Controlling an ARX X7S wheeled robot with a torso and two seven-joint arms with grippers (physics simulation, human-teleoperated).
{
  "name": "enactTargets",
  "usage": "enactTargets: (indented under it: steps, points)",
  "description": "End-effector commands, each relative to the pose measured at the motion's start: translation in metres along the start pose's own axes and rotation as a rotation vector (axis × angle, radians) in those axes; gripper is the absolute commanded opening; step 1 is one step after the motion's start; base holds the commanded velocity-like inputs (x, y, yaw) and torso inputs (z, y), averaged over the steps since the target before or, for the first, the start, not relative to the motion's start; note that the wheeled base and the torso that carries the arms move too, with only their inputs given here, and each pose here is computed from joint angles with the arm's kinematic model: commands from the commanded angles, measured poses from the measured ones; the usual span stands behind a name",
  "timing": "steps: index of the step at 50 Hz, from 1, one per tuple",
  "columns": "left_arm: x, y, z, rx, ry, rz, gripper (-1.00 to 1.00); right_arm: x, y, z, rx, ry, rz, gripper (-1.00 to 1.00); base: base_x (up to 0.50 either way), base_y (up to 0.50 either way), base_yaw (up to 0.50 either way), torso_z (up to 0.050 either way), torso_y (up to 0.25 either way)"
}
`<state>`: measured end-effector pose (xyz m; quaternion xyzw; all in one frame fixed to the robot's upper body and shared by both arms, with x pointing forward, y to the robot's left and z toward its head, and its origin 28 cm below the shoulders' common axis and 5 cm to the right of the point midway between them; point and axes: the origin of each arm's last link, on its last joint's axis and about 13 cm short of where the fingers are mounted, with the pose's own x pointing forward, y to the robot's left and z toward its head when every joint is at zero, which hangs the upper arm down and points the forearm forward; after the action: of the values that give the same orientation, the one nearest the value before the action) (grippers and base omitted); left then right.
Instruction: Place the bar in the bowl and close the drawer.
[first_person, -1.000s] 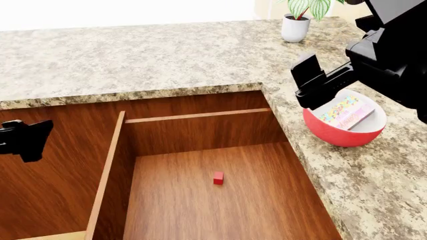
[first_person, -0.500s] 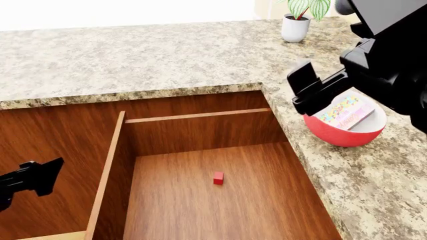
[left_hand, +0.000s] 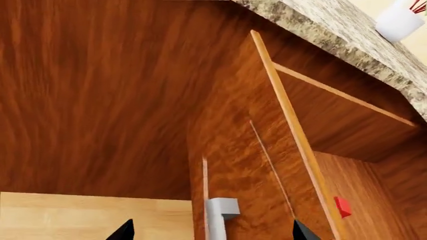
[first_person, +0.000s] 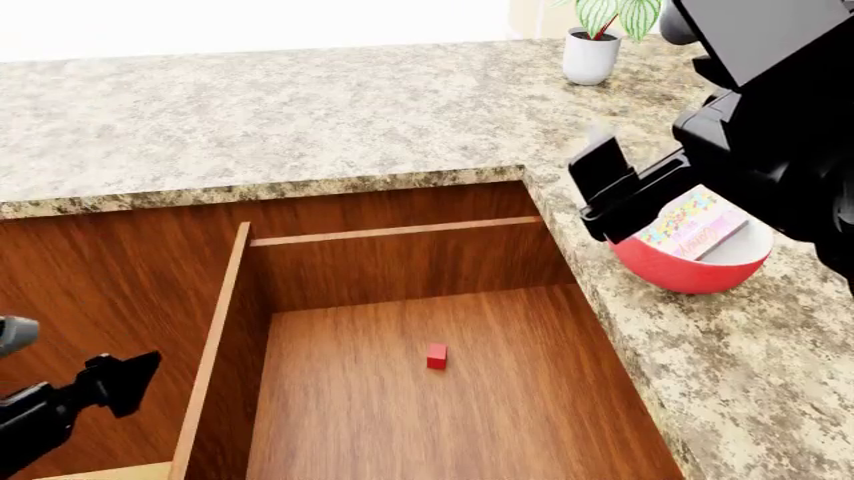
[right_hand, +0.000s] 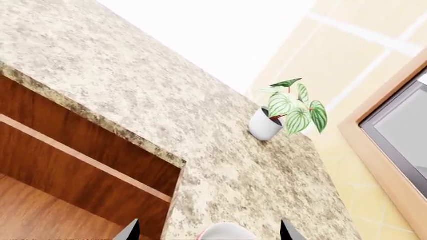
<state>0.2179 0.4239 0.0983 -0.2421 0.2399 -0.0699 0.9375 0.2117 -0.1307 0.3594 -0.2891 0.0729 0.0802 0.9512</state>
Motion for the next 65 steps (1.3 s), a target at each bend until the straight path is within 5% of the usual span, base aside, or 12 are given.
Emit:
enactTargets:
  steps: [1,15,38,65]
  points:
    - [0.019,0.012,-0.014,-0.049,0.060,-0.011,1.00,0.000,0.001,-0.001,-0.006,0.002,0.003,1.00,0.00,0.00,0.00,0.000,0.000]
    - [0.031,0.019,-0.028,-0.078,0.152,-0.022,1.00,0.001,0.002,-0.001,0.002,-0.003,0.003,1.00,0.00,0.00,0.00,0.000,0.000]
    - [0.052,0.016,-0.046,-0.108,0.296,-0.186,1.00,0.001,0.003,-0.002,-0.005,-0.001,0.006,1.00,0.00,0.00,0.00,0.000,0.000]
    - [0.087,-0.023,-0.050,-0.144,0.385,-0.362,1.00,0.000,0.003,-0.003,-0.005,-0.003,0.006,1.00,0.00,0.00,0.00,0.000,0.000]
